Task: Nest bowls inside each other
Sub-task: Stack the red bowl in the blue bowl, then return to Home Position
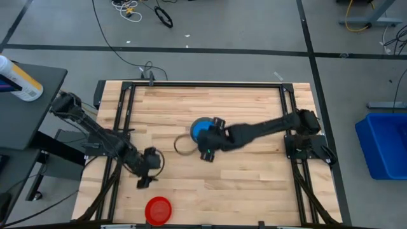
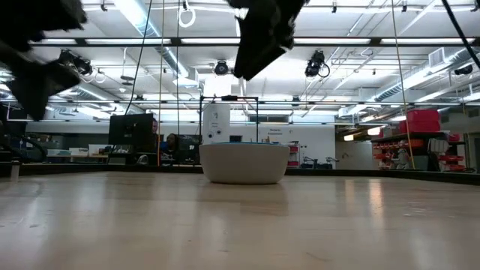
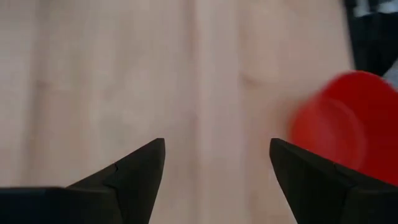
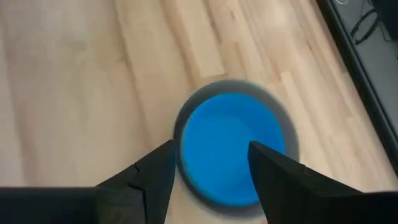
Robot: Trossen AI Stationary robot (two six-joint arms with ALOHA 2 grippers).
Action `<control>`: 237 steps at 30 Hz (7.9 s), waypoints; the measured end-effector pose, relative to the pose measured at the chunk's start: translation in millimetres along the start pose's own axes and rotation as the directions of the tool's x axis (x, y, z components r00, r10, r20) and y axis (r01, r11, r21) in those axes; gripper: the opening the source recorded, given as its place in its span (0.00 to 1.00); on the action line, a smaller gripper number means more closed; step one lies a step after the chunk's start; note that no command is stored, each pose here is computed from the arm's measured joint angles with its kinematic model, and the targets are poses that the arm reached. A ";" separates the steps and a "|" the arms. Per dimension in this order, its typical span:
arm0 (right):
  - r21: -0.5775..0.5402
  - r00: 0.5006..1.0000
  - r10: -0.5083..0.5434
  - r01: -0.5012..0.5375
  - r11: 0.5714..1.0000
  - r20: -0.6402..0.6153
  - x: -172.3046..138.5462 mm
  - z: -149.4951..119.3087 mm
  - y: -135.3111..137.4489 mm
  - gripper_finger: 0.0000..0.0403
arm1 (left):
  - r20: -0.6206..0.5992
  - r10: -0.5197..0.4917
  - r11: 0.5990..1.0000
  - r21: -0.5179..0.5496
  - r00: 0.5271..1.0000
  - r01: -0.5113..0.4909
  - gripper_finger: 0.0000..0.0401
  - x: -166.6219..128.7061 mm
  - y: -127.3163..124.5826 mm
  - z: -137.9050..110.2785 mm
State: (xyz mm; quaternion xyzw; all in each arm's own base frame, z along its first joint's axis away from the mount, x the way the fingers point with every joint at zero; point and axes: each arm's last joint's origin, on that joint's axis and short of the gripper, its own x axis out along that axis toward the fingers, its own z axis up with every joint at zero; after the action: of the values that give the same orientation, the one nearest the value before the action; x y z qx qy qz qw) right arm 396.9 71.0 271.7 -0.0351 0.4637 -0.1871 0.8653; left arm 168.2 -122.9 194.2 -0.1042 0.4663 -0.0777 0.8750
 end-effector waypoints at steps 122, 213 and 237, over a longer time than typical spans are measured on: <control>0.180 0.967 -0.251 0.239 0.954 0.044 -12.9 -68.1 55.7 0.00 | 0.532 0.827 0.304 -0.152 0.182 -0.940 0.37 31.3 -14.8 102.0; 0.255 0.920 0.164 -0.073 0.964 -0.355 84.3 -9.2 -110.6 0.56 | 0.469 0.841 0.449 -0.325 0.270 -0.832 0.41 17.9 21.1 16.8; -0.217 0.908 0.158 -0.077 0.973 0.387 -116.1 3.2 -4.3 0.47 | 0.678 0.608 0.711 -0.234 0.412 -0.664 0.38 -51.9 -5.2 -29.6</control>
State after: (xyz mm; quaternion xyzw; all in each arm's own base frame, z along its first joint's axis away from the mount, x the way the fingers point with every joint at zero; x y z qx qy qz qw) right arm 340.2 108.0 366.2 -0.1299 0.2934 -0.0766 0.9440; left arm 114.7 -119.0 220.9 0.0901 0.0890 0.2900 0.9486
